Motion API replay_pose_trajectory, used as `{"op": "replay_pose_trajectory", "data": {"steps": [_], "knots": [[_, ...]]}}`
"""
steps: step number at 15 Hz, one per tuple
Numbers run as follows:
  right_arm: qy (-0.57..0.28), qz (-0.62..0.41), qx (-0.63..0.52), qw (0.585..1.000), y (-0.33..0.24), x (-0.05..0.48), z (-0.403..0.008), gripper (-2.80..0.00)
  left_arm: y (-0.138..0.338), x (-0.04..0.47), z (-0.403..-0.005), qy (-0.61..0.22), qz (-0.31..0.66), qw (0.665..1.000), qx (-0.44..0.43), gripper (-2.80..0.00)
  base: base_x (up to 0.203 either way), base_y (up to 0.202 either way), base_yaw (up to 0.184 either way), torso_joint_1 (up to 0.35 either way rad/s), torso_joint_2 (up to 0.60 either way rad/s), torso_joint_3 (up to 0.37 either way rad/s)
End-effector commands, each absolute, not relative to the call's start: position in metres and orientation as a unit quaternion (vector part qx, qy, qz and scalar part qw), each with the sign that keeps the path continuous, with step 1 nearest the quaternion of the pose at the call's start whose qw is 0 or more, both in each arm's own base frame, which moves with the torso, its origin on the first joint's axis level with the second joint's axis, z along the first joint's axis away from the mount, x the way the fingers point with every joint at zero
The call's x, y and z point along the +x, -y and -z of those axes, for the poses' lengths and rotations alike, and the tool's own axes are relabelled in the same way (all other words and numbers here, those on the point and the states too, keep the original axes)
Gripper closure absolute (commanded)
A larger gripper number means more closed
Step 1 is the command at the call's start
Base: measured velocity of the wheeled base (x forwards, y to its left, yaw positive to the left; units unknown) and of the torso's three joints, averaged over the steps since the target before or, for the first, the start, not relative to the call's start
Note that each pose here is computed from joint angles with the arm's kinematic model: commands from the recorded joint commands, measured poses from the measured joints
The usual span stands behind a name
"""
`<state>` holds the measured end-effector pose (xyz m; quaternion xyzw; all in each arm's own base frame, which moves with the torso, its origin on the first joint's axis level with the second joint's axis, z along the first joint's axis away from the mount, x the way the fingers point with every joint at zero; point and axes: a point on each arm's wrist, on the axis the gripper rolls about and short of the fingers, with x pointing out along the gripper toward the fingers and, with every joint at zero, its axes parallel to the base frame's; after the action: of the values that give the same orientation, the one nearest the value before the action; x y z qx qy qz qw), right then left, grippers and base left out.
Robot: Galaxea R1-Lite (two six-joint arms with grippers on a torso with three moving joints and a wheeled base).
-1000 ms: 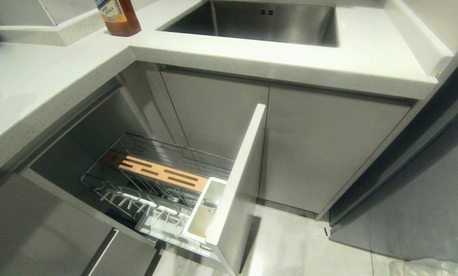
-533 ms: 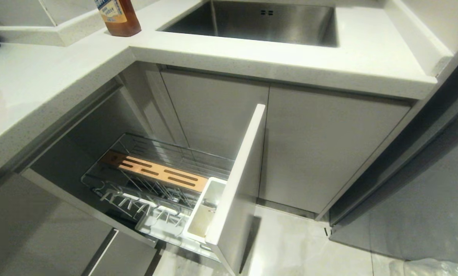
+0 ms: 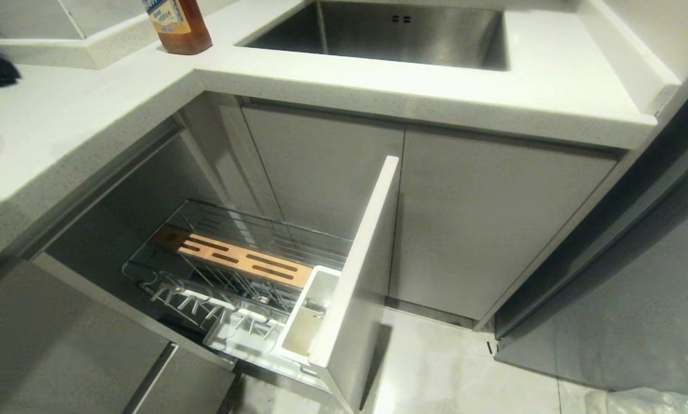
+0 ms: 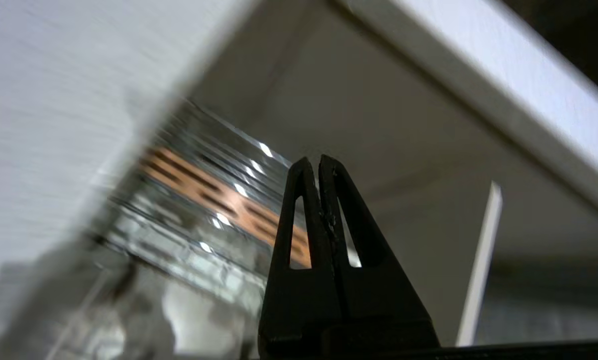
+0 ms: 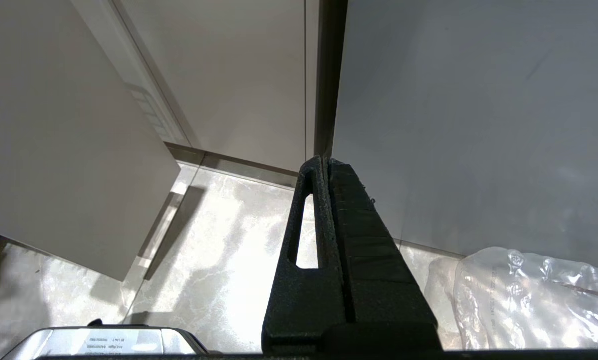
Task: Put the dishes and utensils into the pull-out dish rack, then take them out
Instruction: Close the cupboard
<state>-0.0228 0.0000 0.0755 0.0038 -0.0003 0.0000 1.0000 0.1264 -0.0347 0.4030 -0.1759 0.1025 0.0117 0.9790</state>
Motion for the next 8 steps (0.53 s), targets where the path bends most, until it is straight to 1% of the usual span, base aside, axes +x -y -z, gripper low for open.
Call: {"op": "replay_pose_trajectory", "data": {"steps": [1,3,5,8], "knots": [[0.000,0.000,0.004,1.000,0.000,-0.023,-0.075,0.00,0.059,0.145,-0.380,-0.166,0.034,0.974,-0.150,0.00,0.000,0.000,0.000,0.000,0.00,0.000],[0.000,0.000,0.004,1.000,0.000,-0.023,-0.075,0.00,0.087,0.168,-0.349,-0.238,0.062,0.963,-0.111,0.00,0.000,0.000,0.000,0.000,0.00,0.000],[0.000,0.000,0.004,1.000,0.000,-0.023,-0.075,0.00,0.105,0.186,-0.322,-0.291,0.069,0.952,-0.070,0.00,0.000,0.000,0.000,0.000,0.00,0.000],[0.000,0.000,0.004,1.000,0.000,-0.023,-0.075,0.00,0.116,0.201,-0.298,-0.332,0.072,0.940,-0.014,0.00,0.000,0.000,0.000,0.000,0.00,0.000]]}}
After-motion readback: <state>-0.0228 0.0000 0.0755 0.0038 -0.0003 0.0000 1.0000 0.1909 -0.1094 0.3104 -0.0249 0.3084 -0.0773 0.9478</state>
